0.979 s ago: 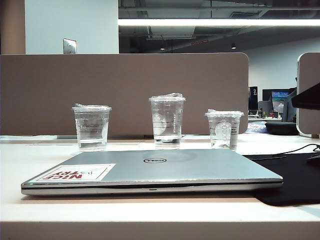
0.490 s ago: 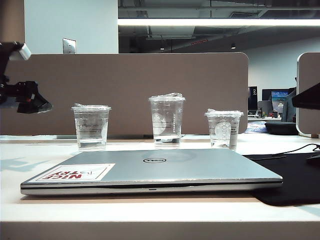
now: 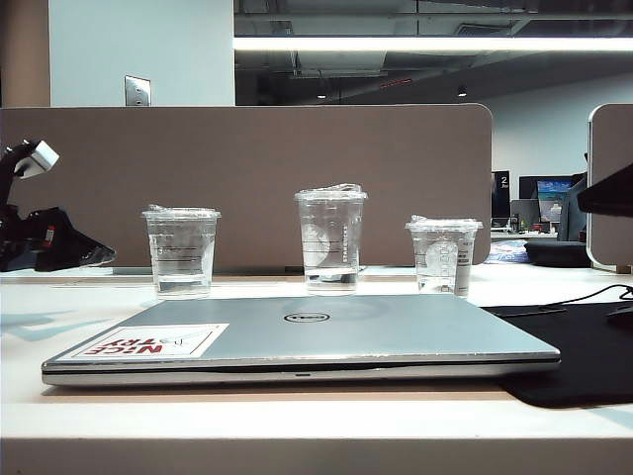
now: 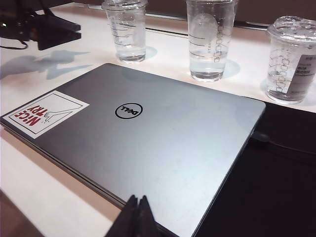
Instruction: Pick up the coffee cup on the left and place it on the left side of the laptop.
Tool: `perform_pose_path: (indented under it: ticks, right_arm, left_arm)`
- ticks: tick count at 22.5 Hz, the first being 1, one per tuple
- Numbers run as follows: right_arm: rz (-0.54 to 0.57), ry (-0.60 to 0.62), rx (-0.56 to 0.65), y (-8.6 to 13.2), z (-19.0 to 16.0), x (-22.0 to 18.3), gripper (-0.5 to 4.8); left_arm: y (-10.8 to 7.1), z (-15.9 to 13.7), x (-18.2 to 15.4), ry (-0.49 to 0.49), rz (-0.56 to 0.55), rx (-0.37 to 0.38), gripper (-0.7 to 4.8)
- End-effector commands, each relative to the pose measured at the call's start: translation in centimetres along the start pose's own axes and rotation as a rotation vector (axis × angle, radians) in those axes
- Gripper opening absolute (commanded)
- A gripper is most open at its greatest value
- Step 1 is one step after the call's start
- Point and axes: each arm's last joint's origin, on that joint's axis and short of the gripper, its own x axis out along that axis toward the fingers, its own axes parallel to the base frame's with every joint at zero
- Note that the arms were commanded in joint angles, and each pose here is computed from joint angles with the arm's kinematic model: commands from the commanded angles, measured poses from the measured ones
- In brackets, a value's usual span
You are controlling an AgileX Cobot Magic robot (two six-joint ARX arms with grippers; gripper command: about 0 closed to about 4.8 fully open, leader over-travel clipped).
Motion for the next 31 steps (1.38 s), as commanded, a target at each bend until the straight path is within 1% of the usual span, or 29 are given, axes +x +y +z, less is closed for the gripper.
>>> perform_pose_path:
  ticks: [1, 3, 4, 5, 7, 8, 10, 11, 14, 17, 20, 23, 26, 30, 31]
  right_arm:
    - [0.0, -0.015, 0.004, 0.0, 0.0, 0.0, -0.04]
    - [0.0, -0.015, 0.004, 0.0, 0.0, 0.0, -0.04]
    - [0.0, -0.015, 0.004, 0.0, 0.0, 0.0, -0.04]
    - [0.0, -0.015, 0.004, 0.0, 0.0, 0.0, -0.04]
    - [0.0, -0.015, 0.004, 0.0, 0.0, 0.0, -0.04]
    - [0.0, -0.015, 0.004, 0.0, 0.0, 0.0, -0.04]
    - [-0.001, -0.015, 0.004, 0.0, 0.0, 0.0, -0.04]
    - [0.0, -0.015, 0.004, 0.0, 0.0, 0.0, -0.05]
    - [0.0, -0.015, 0.004, 0.0, 0.0, 0.0, -0.04]
    - [0.0, -0.015, 0.004, 0.0, 0.0, 0.0, -0.04]
    - [-0.001, -0.015, 0.004, 0.0, 0.0, 0.0, -0.04]
    - [0.0, -0.015, 0.004, 0.0, 0.0, 0.0, -0.04]
    - [0.0, -0.015, 0.004, 0.0, 0.0, 0.0, -0.04]
    - [0.0, -0.015, 0.004, 0.0, 0.0, 0.0, -0.04]
    - [0.0, -0.015, 0.004, 0.0, 0.0, 0.0, -0.04]
  left_arm:
    - [0.7, -0.4, 0.7, -0.029, -0.034, -0.001, 4.58]
    - [1.2, -1.3, 1.4, -0.019, -0.051, -0.018, 4.58]
    - [1.5, -1.9, 1.8, -0.013, -0.052, -0.047, 4.73]
    - [1.7, -2.3, 2.1, -0.013, -0.052, -0.059, 4.79]
    - [2.0, -3.1, 2.5, -0.046, -0.047, -0.067, 4.79]
    - [2.0, -3.5, 2.7, -0.071, -0.046, -0.092, 4.79]
    - [1.9, -4.0, 2.9, -0.086, -0.072, -0.104, 4.79]
    - [1.7, -4.2, 3.2, -0.084, -0.077, -0.101, 4.79]
    - [0.9, -4.4, 3.9, -0.086, -0.101, -0.033, 4.79]
    - [0.5, -4.6, 4.4, -0.083, -0.111, 0.007, 4.79]
    - [0.8, -5.1, 5.3, -0.081, -0.121, 0.006, 4.79]
    - [1.3, -5.4, 6.8, -0.089, -0.137, -0.009, 4.79]
    - [1.3, -4.9, 8.0, -0.103, -0.156, -0.006, 4.79]
    - [0.9, -3.8, 9.5, -0.122, -0.183, 0.019, 4.79]
    - [0.8, -3.4, 9.8, -0.129, -0.174, 0.027, 4.79]
